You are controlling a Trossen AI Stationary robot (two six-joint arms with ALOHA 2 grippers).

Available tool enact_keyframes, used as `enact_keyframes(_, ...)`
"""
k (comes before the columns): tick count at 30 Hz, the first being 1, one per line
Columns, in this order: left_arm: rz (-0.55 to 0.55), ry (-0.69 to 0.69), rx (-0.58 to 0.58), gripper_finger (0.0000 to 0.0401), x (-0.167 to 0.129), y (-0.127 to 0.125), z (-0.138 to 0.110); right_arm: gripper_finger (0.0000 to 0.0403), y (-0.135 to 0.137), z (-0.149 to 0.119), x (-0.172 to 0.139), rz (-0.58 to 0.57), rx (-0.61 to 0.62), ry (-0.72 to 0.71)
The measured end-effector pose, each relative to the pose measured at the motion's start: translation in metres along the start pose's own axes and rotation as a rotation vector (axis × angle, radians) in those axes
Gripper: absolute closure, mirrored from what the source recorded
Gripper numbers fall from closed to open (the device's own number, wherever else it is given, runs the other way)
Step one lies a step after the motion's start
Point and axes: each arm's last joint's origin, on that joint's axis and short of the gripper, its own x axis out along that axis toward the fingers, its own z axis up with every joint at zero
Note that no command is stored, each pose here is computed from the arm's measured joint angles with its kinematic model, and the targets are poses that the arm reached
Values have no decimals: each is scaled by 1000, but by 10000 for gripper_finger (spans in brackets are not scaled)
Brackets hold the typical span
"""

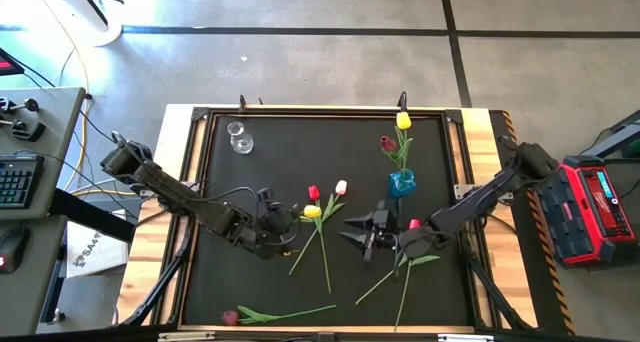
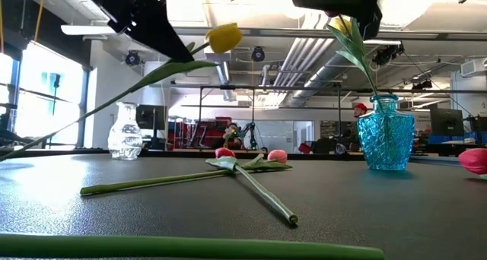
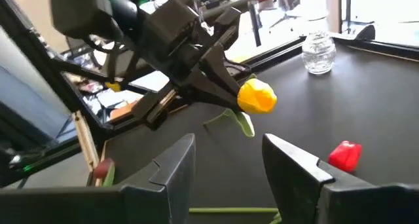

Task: Sort flowers into vase by color
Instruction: Put the yellow flower into the blue vase

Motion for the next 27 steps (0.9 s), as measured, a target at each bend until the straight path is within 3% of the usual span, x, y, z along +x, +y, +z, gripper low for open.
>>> enact_keyframes(8,32,-21,28,398,5,4,3,238,3,-13,15,-3,-119,-63)
enact_keyframes(13,29,-54,-7,398,12,10,12,238,-5,-14,25,-37,-83,-63)
enact_keyframes(19,-52,-121,-44,398,14,8,23,238,-1,-24,27,-75,7,-115)
enact_keyframes(24,-108,-158,-59,398,11,3,27,238,12,-39,8,-212,-37,-178)
enact_keyframes(27,-158,-197,-49,398,10,1,32,238,17,-40,2,-207,-64,-183)
